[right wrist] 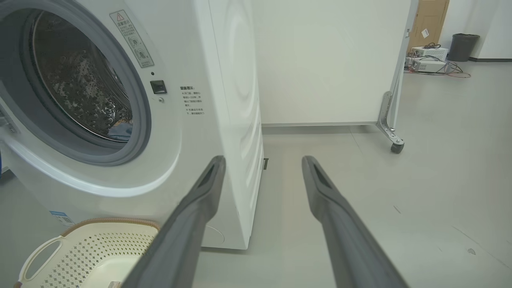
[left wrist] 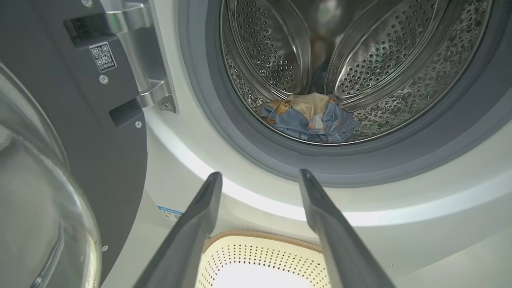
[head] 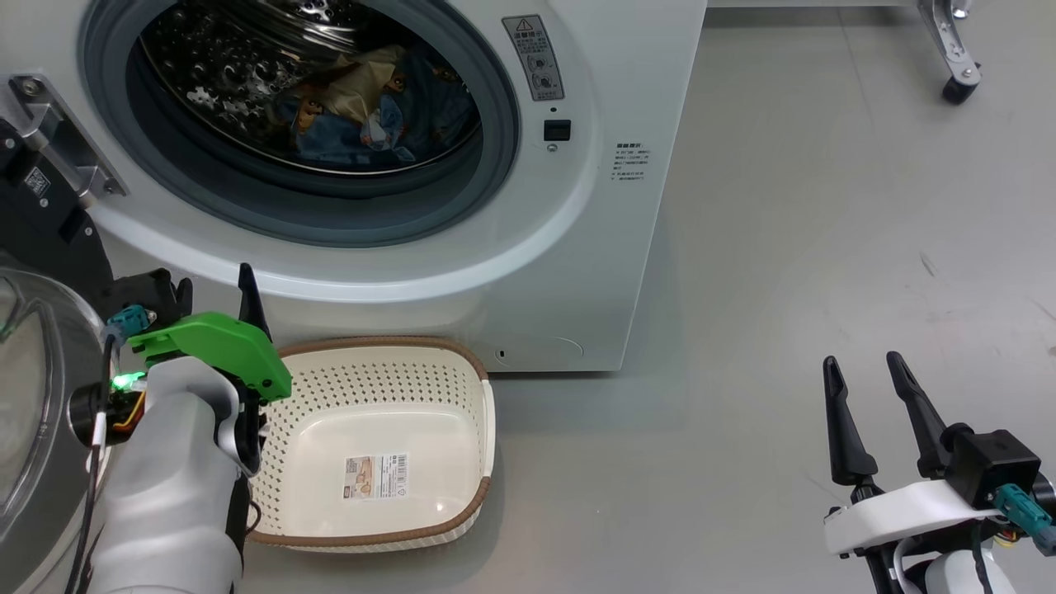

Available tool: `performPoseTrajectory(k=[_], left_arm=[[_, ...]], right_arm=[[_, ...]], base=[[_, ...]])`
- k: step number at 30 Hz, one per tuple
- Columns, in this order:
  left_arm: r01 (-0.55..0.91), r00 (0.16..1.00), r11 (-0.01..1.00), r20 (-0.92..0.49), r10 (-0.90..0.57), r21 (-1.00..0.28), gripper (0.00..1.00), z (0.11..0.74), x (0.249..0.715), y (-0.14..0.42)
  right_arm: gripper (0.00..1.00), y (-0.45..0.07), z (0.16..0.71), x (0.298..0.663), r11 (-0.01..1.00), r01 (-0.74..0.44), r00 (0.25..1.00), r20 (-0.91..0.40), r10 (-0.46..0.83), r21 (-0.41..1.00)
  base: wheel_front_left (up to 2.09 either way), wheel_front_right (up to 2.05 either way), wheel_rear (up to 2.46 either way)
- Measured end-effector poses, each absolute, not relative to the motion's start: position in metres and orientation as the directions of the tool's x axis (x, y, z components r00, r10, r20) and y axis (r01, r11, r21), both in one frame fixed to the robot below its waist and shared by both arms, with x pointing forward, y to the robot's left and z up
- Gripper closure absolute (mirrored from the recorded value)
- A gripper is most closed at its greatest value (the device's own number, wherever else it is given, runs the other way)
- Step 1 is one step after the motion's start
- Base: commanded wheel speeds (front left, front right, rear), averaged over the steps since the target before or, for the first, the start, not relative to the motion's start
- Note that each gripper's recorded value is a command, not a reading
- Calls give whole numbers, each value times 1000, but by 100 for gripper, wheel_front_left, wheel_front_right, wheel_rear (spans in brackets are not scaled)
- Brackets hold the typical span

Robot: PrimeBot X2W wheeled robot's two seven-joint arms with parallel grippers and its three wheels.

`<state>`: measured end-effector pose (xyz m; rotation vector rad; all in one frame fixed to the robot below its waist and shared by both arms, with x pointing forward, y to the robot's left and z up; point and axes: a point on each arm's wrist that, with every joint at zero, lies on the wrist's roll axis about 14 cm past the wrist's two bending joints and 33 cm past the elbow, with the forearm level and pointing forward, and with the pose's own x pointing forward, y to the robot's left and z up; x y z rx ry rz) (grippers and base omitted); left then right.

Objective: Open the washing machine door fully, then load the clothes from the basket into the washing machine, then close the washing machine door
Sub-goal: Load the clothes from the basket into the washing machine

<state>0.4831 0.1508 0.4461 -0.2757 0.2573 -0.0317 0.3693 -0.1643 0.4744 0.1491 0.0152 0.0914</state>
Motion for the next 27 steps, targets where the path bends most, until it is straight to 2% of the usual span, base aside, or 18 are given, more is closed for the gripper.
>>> performPoseTrajectory(k=[9, 17, 27], left_arm=[[19, 967, 954, -237, -93, -299, 0, 439, 460, 144], [67, 955, 953, -258, -147, -295, 0, 422, 428, 128], [84, 971, 937, -183, -153, -339, 0, 436, 401, 125]], right_arm=[[0, -157, 481, 364, 982, -109, 994, 10, 109, 153], [0, -168, 486, 354, 985, -78, 997, 27, 75, 151], [0, -178, 491, 335, 989, -61, 998, 40, 56, 134]], base=[[0, 0, 0], [0, 0, 0], [0, 0, 0]])
